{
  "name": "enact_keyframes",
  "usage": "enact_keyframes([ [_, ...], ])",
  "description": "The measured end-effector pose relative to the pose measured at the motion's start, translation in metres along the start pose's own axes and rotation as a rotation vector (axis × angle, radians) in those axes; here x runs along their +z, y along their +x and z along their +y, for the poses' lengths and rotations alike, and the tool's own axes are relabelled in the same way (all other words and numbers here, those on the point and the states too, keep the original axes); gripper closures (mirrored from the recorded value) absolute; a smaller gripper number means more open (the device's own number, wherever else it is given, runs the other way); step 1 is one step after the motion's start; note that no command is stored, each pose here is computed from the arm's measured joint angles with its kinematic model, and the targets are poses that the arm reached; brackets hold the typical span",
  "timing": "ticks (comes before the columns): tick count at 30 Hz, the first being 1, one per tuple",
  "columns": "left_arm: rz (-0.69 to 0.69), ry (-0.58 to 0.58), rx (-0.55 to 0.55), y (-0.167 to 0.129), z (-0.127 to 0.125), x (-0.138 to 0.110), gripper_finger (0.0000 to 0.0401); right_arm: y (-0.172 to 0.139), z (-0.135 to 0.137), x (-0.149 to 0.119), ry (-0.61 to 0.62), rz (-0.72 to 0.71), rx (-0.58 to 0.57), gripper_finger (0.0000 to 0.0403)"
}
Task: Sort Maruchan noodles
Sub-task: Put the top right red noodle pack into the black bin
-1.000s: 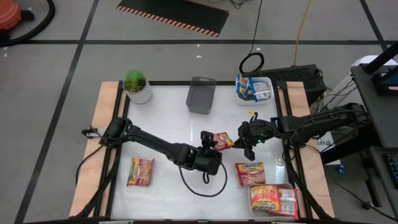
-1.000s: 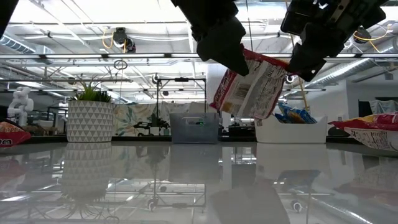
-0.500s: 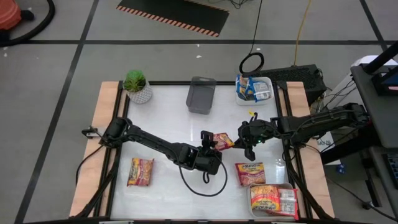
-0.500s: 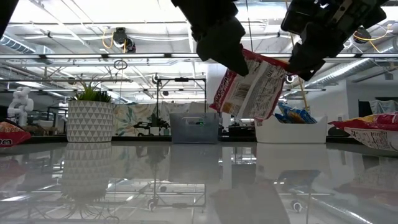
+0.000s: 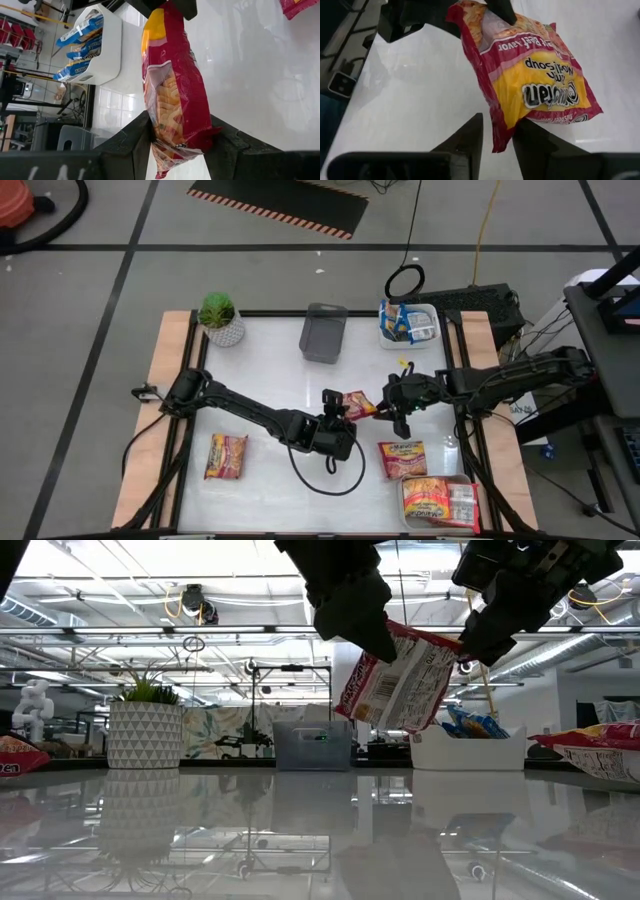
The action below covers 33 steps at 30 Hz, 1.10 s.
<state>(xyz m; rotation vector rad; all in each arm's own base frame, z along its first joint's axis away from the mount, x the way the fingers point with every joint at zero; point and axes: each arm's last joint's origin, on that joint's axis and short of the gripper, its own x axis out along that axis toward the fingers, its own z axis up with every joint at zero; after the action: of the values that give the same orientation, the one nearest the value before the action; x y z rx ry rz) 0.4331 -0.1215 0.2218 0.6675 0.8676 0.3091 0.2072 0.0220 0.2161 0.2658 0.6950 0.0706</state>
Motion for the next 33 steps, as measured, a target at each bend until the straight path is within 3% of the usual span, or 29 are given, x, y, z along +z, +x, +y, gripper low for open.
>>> enact_keyframes([
  [5, 0.003, 0.002, 0.002, 0.0, 0.0, 0.0, 0.025, -0.008, 0.001, 0.003, -0.047, -0.046, -0.007, 0.0297],
  [11, -0.01, 0.004, -0.024, -0.001, -0.002, 0.001, 0.0252, -0.037, 0.004, 0.016, -0.05, -0.246, -0.035, 0.0296],
  [16, -0.016, 0.0, -0.034, -0.002, -0.004, 0.001, 0.0256, -0.062, 0.009, 0.018, -0.028, -0.353, 0.011, 0.0296],
  [23, -0.033, -0.02, -0.06, 0.0, -0.003, 0.003, 0.0318, -0.073, 0.017, 0.016, -0.053, -0.381, 0.072, 0.0296],
  [33, -0.026, -0.068, -0.08, 0.005, 0.002, 0.001, 0.0325, -0.072, 0.019, 0.014, -0.06, -0.369, 0.082, 0.0296],
])
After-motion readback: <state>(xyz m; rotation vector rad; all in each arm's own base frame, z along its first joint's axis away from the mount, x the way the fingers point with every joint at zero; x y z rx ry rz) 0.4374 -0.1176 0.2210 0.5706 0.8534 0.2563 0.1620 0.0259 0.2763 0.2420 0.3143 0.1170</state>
